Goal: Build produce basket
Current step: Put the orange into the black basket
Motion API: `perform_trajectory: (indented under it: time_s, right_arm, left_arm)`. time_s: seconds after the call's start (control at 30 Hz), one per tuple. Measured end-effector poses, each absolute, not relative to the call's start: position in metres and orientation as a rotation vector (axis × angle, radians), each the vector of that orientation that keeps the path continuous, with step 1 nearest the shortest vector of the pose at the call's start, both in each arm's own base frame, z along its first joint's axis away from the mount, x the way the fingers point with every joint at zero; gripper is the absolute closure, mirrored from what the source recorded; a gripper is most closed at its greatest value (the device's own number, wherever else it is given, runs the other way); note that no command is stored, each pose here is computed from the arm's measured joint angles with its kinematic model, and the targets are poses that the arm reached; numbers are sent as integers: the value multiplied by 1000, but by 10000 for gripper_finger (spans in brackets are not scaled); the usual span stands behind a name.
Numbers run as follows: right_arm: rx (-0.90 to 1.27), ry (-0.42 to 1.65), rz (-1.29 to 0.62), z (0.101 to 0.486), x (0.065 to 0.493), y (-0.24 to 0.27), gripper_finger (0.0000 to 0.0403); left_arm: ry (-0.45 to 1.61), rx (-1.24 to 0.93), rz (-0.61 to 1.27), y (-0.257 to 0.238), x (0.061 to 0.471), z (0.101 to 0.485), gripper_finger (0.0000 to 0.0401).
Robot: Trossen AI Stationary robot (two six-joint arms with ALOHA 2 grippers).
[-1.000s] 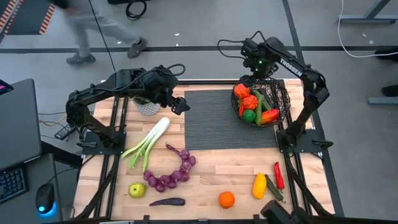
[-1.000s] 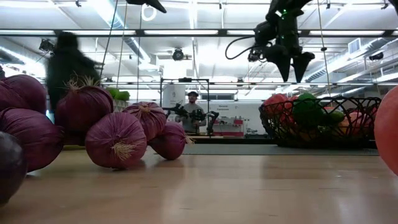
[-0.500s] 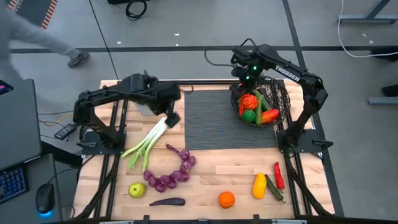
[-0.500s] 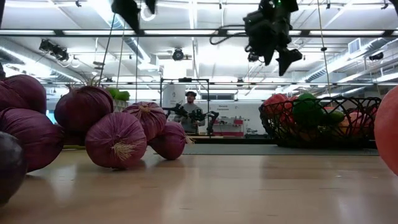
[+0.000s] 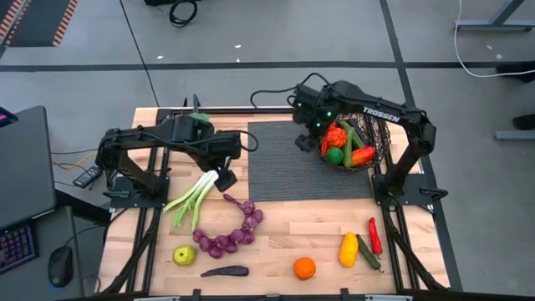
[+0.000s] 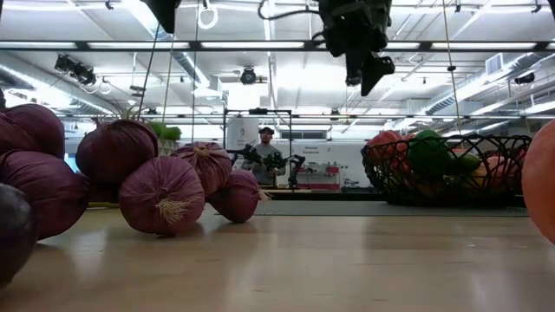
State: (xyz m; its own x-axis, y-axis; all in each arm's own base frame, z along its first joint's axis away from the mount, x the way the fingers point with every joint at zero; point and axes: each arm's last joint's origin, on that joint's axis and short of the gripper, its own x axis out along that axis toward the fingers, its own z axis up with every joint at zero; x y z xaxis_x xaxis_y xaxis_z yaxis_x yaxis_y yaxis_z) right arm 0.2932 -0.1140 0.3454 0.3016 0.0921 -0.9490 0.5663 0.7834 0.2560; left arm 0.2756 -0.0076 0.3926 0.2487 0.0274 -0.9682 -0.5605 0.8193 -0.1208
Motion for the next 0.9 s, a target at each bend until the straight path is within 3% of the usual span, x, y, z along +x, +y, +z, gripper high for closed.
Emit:
perform_trajectory:
  time_s: [0.27, 0.5, 0.73, 0.9]
  right_arm:
    - [487, 1179, -246, 348, 312, -86, 92]
    - [619, 1215, -239, 343, 319, -49, 92]
    - [733, 1464, -282, 310, 311, 6, 92]
    - [889, 1507, -337, 283, 311, 41, 92]
  left_arm:
    - [1234, -470, 334, -30, 258, 406, 10]
    - [1219, -458, 335, -36, 255, 408, 10]
    - [1196, -465, 374, -35, 255, 409, 10]
    - [1204, -333, 341, -35, 254, 408, 10]
